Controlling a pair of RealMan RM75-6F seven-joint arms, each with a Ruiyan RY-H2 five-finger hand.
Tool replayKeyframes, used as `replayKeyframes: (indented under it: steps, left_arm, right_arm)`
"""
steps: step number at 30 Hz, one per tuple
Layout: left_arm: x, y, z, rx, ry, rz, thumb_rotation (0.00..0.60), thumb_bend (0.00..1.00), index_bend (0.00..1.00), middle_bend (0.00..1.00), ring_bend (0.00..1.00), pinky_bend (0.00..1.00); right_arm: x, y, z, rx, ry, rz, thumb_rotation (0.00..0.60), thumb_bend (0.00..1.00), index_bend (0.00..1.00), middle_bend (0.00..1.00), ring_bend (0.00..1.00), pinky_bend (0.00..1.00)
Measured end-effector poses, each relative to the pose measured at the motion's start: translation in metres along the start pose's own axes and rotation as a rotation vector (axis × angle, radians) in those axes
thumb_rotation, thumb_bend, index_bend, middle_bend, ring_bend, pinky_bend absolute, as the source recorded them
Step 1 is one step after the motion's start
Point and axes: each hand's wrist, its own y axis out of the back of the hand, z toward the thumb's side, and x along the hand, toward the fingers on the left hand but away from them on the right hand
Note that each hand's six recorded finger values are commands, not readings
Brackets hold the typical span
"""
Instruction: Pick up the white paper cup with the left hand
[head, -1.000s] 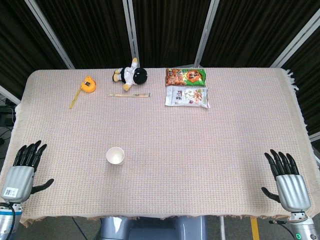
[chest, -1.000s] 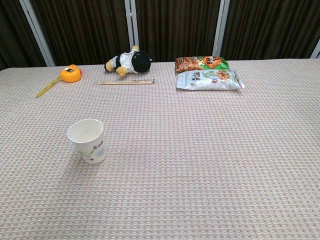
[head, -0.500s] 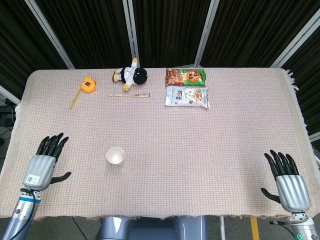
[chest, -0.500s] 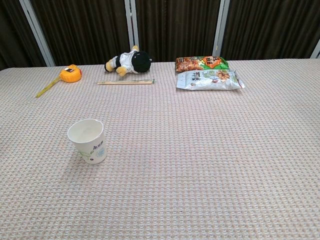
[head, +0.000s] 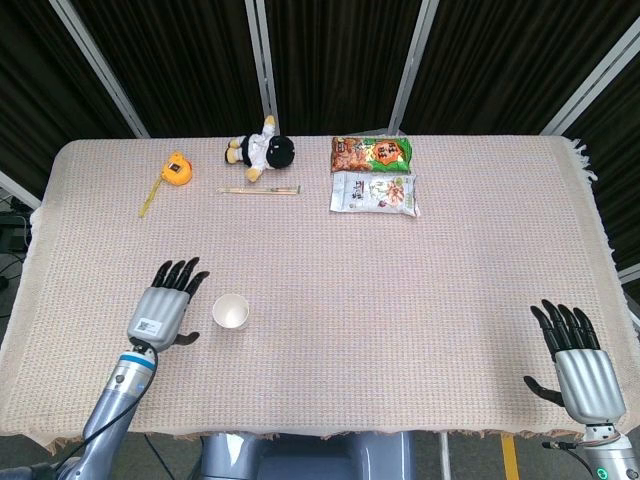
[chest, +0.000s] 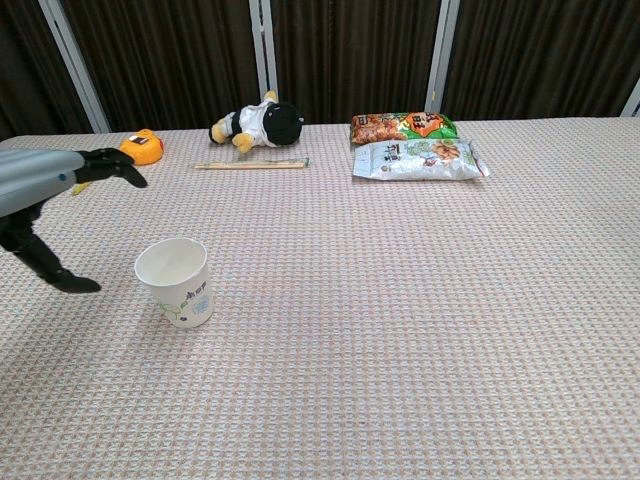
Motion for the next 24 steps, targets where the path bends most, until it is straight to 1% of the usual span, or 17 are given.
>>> replayKeyframes:
  steps: [4, 9, 14, 19, 24]
  left_arm:
    - [0.01, -0.004, 0.013, 0.009, -0.006, -0.016, 0.6, 0.08, 0.2, 0.0, 0.0, 0.0]
    - [0.021, -0.013, 0.027, 0.003, -0.007, -0.044, 0.6, 0.11, 0.24, 0.0, 0.0, 0.0]
    - [0.033, -0.026, 0.034, 0.027, 0.017, -0.067, 0.6, 0.14, 0.26, 0.0, 0.0, 0.0]
    - [0.04, -0.029, 0.039, 0.016, 0.028, -0.061, 0.6, 0.2, 0.36, 0.0, 0.0, 0.0]
    - [0.042, -0.028, 0.043, -0.027, 0.021, -0.044, 0.6, 0.2, 0.39, 0.0, 0.0, 0.0]
  right_arm:
    - [0.0, 0.001, 0.0, -0.004, -0.001, 0.0, 0.6, 0.01, 0.0, 0.0, 0.0, 0.0]
    - [-0.001, 0.001, -0.001, -0.006, -0.003, 0.002, 0.6, 0.01, 0.0, 0.0, 0.0, 0.0]
    - [0.0, 0.001, -0.002, -0.007, -0.005, 0.007, 0.6, 0.01, 0.0, 0.0, 0.0, 0.0]
    - [0.0, 0.0, -0.002, -0.006, -0.006, 0.013, 0.6, 0.01, 0.0, 0.0, 0.0, 0.0]
    - [0.0, 0.0, -0.002, -0.005, -0.005, 0.015, 0.6, 0.01, 0.0, 0.0, 0.0, 0.0]
